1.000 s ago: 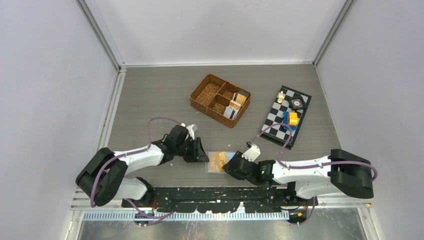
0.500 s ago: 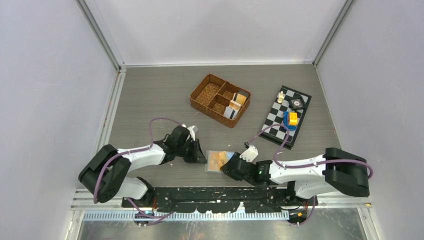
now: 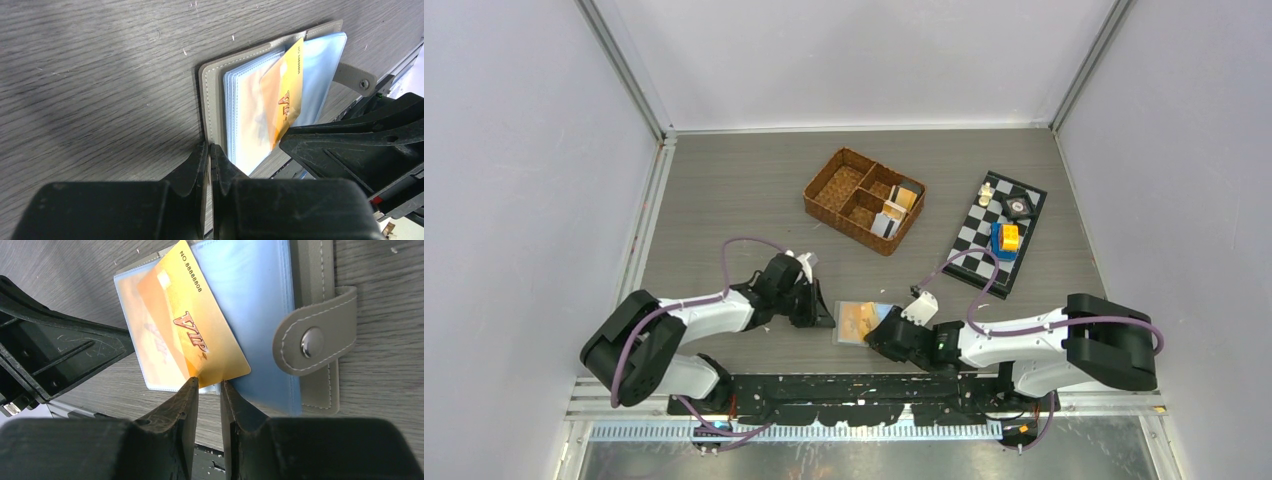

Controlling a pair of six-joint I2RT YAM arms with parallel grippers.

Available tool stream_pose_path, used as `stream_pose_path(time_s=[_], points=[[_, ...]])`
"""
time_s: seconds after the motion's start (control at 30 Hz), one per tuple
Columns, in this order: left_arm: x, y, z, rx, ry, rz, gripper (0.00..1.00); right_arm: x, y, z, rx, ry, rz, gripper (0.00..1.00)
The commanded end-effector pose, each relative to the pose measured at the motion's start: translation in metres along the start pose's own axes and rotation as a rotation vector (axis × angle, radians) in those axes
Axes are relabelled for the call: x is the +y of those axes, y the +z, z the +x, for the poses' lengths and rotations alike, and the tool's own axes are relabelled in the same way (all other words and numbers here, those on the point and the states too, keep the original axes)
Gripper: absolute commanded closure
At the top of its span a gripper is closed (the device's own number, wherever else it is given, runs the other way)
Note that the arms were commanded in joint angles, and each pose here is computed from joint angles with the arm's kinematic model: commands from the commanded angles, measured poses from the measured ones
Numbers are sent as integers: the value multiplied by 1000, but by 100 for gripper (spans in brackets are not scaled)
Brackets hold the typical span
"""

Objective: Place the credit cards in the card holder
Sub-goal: Insert the credit card into the card holder.

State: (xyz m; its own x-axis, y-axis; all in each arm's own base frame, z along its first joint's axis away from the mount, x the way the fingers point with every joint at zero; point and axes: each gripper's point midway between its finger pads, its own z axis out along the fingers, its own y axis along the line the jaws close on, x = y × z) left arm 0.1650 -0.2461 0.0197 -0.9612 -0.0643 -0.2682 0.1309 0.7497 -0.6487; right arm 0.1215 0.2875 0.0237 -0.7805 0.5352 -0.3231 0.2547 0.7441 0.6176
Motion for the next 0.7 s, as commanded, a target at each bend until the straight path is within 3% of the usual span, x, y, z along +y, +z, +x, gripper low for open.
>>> stream_pose_path(time_s=[0.0,0.67], points=[[-7,-1,6,6,4,41,94,32,1,-9,-62,53,-80,73],[-6,-1,15,19,-8,47,100,53,1,-23,-135,84,-147,83]])
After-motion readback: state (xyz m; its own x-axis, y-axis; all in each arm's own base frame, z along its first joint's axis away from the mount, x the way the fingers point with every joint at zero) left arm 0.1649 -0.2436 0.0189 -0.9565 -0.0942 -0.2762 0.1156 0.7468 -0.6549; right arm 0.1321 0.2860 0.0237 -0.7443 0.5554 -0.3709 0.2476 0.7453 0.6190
